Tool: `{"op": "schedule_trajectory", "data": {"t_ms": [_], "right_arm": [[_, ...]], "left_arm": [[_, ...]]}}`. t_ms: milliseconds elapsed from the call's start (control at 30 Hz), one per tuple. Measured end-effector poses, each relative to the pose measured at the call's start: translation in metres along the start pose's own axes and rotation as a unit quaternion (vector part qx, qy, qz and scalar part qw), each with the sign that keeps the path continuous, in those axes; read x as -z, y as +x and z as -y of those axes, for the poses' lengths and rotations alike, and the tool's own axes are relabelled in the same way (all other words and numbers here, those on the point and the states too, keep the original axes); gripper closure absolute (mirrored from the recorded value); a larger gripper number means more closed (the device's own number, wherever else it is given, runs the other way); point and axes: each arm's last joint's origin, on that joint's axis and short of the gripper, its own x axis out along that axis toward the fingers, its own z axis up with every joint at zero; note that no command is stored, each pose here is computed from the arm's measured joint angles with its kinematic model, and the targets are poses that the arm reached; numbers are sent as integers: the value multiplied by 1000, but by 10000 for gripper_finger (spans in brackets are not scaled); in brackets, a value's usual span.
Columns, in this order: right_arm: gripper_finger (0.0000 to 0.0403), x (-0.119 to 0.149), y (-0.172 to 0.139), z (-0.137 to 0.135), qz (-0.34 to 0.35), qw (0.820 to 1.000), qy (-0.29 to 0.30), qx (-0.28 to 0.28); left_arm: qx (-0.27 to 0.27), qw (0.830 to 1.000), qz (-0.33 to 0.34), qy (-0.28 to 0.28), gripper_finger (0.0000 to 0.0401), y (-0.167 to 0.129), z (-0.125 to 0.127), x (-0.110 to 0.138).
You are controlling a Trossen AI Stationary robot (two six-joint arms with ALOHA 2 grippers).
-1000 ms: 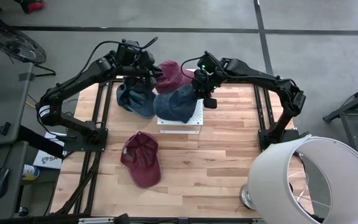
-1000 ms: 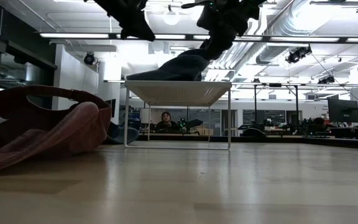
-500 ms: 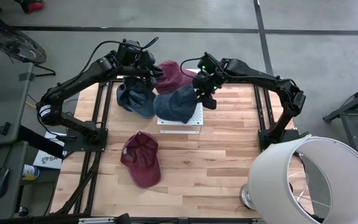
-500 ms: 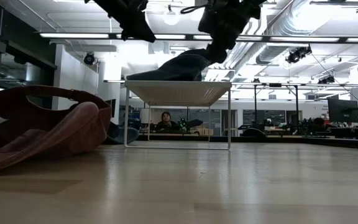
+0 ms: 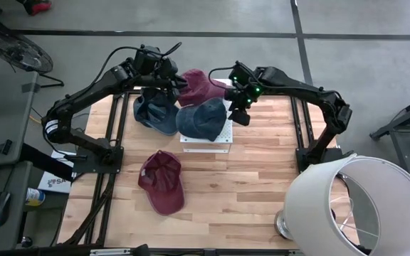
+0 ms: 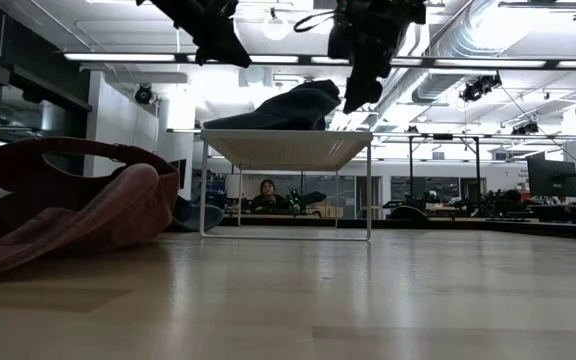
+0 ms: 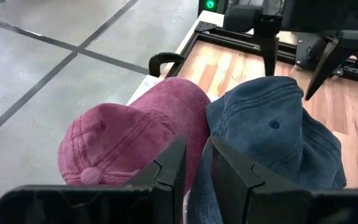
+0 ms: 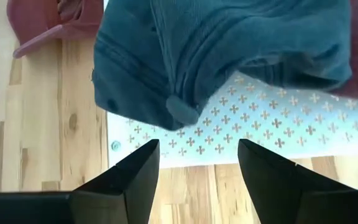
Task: Pick & Place hat
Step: Stack the red cap on top of the other red cap on the shelf
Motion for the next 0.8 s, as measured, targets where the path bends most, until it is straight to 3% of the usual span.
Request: {"op": "schedule_trajectory", "data": {"t_ms": [167, 367, 800], "right_arm": [[191, 4, -13, -3, -4, 999, 22, 25], [191, 12, -18, -5, -33, 995, 89, 45], [191, 16, -6, -18, -61, 976, 199, 66]], "left_arm": [[0, 1000, 0, 0, 332, 0, 0, 0], [-7, 1000, -1, 1, 332, 0, 0, 0], [-101, 992, -74, 7, 332, -26, 1, 13]]}}
